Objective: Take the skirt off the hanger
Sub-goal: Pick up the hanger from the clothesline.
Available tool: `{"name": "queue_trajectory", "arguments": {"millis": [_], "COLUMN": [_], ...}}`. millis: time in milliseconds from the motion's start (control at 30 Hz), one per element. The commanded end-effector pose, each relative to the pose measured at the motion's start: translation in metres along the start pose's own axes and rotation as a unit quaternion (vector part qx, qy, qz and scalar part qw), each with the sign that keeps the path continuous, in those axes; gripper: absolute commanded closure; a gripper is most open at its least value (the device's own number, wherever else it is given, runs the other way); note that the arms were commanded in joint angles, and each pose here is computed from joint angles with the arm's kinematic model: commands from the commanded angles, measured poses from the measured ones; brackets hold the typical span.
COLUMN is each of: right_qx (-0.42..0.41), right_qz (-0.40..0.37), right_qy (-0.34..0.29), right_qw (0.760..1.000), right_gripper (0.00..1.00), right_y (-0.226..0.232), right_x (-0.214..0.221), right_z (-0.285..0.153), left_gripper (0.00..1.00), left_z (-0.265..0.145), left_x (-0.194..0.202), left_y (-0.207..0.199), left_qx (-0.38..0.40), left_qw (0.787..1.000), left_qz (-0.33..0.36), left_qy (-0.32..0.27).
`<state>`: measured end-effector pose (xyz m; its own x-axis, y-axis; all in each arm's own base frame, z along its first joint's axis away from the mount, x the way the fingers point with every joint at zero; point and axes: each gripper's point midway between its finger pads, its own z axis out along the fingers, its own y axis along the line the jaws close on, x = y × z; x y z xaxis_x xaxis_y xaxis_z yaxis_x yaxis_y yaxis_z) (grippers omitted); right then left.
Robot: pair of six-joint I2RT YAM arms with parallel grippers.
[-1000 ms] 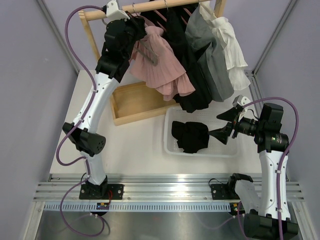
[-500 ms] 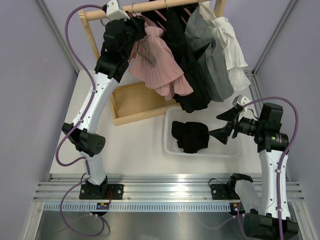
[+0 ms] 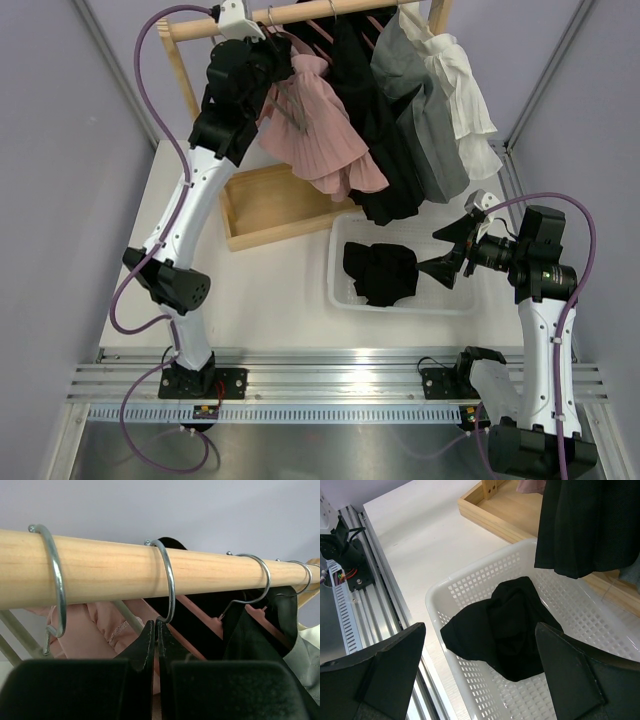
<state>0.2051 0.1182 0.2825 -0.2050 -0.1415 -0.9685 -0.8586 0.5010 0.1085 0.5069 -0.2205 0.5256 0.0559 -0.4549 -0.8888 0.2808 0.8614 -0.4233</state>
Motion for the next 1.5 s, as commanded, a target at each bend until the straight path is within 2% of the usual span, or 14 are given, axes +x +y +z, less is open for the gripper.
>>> {"name": "queue_trajectory", "arguments": {"millis": [0, 233, 467, 1000, 1167, 1400, 1467], "right_qx": [-0.001, -0.002, -0.001, -0.004, -0.014, -0.048, -0.055], "right_qz": [-0.021, -0.02, -0.018, -0.022, -0.027, -0.044, -0.054], "right_qy": [-0.009, -0.009, -0.008, -0.008, -0.01, -0.022, -0.025], "right_qw": [1.0, 1.0, 1.0, 1.0, 0.999, 0.998, 0.997], "right_gripper": [0.01, 0.01, 0.0, 0.01, 0.0, 0.01, 0.01], "right_y": [0.0, 0.0, 0.0, 0.001, 0.007, 0.023, 0.029], "right_x": [-0.012, -0.012, -0.011, -0.011, -0.01, -0.011, -0.011], "right_z": [-0.003, -0.002, -0.002, -0.003, -0.003, -0.004, -0.005], "left_gripper": [1.0, 1.0, 1.0, 1.0, 1.0, 1.0, 1.0], "left_z": [-0.044, -0.054, -0.06, -0.077, -0.097, -0.118, -0.126], "left_x": [-0.106, -0.125, -0.12, -0.054, -0.044, -0.003, -0.005], "left_y": [-0.045, -0.049, -0.052, -0.067, -0.07, -0.067, -0.066], "left_qx": [0.067, 0.072, 0.079, 0.123, 0.132, 0.136, 0.139], "left_qw": [0.99, 0.987, 0.988, 0.991, 0.99, 0.989, 0.989], "left_qz": [-0.012, -0.01, -0.022, -0.043, -0.045, -0.04, -0.039], "left_qy": [-0.121, -0.141, -0.129, -0.032, -0.015, 0.031, 0.03]}}
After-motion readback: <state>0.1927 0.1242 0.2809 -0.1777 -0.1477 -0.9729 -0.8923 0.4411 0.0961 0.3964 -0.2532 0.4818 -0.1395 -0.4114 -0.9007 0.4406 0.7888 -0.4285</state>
